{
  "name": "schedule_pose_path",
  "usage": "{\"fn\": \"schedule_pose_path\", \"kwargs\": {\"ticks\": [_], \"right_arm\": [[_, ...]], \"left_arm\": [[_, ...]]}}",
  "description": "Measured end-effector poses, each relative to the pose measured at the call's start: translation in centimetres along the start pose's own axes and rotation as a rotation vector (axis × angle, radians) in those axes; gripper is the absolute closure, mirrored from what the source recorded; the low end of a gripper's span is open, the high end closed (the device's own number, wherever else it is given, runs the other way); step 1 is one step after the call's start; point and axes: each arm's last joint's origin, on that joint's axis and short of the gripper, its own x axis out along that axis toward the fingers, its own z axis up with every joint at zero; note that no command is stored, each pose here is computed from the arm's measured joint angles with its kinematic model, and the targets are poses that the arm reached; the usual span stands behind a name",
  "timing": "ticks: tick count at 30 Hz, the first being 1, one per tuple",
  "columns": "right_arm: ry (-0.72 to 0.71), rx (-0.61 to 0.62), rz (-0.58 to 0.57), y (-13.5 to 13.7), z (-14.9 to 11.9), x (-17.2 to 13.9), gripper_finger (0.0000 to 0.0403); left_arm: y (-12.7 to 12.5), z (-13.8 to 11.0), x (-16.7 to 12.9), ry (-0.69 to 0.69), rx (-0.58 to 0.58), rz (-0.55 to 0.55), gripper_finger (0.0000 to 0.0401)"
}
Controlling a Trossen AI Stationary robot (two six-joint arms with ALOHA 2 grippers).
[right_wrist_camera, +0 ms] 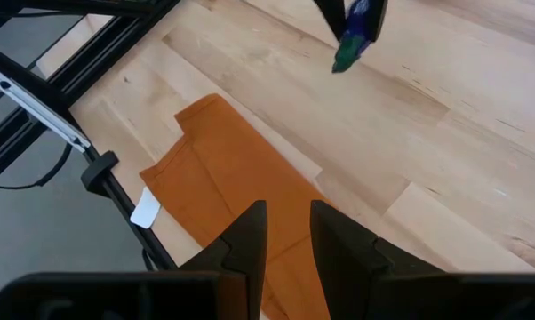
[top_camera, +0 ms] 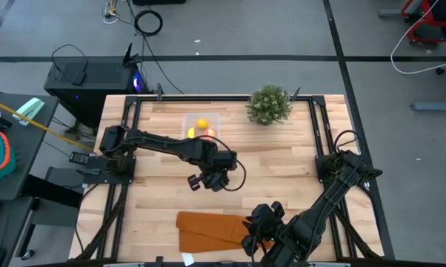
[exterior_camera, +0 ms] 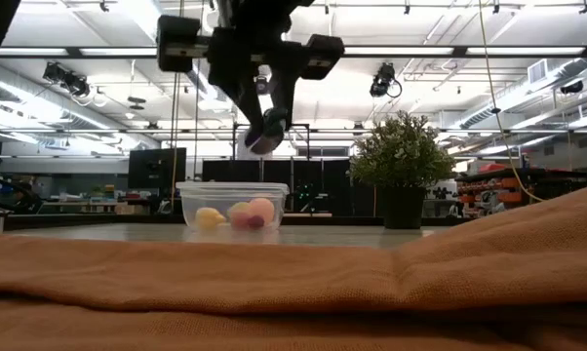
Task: Pick and placing Produce into tupperware
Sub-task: Put the eggplant into the container
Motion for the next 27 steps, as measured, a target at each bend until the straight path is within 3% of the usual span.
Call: {"fn": "schedule_pose_path", "kwargs": {"ticks": [8, 18, 27], "right_arm": [[0.000, -0.008, 0.000, 0.0, 0.0, 0.0, 0.0308], [0.000, -0.008, 0.001, 0.0, 0.0, 0.0, 0.0308], [0.000, -0.008, 0.001, 0.0, 0.0, 0.0, 0.0308]], "left_arm": [[2.9, -2.0, -3.3, -0.005, -0.152, 0.070, 0.0286], [5.6, -7.3, -6.6, 0.045, -0.374, 0.114, 0.0279], [6.9, -11.9, -7.8, 0.101, -0.557, 0.172, 0.0280]]}}
